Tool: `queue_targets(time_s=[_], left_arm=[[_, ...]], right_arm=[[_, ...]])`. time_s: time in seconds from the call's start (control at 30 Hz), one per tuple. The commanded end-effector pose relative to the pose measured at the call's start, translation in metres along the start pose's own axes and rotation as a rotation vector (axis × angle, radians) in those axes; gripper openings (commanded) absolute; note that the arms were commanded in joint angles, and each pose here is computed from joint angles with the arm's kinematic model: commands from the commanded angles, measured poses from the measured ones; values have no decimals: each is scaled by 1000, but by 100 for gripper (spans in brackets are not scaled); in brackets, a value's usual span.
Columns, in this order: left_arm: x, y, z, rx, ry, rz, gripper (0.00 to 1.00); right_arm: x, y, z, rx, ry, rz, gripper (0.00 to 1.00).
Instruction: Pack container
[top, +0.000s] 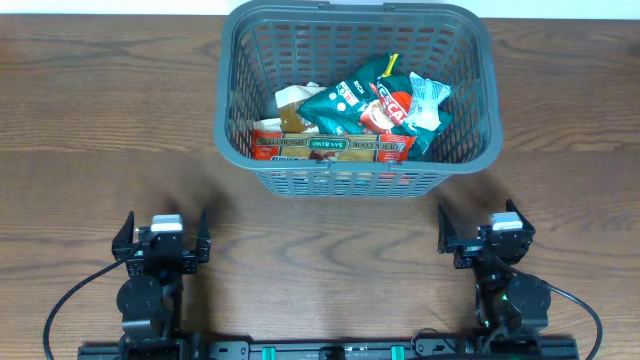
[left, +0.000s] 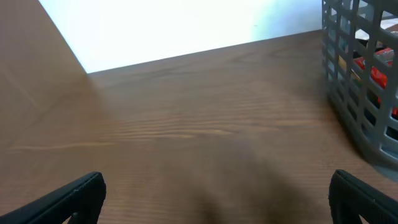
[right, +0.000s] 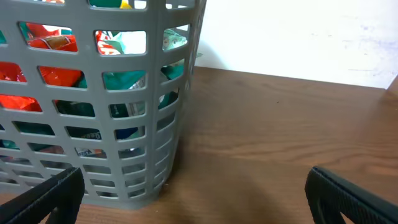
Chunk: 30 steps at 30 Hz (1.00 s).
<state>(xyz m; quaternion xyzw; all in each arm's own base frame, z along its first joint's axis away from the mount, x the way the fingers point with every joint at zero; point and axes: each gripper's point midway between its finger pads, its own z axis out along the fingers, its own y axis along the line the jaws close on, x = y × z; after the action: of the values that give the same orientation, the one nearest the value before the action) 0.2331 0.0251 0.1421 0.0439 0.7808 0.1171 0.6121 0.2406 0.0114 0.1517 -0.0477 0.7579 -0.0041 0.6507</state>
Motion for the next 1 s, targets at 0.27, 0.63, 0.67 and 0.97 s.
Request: queue_targets(time_s=[0.27,0.63,0.67,0.97], left_arm=[[5,-28,1,112,-6,46,99],[3,-38,-1,157,-18,58,99],[3,-38,-1,157,-18,58,99],[3,-37,-1,149,-15,56,99]], right_arm=[[-1,-1,0,4,-7,-12,99],[0,-1,0,4,-7,-12,99],[-1,-1,0,4,-7,-12,99],[-1,-1,0,4,-7,-12,99]])
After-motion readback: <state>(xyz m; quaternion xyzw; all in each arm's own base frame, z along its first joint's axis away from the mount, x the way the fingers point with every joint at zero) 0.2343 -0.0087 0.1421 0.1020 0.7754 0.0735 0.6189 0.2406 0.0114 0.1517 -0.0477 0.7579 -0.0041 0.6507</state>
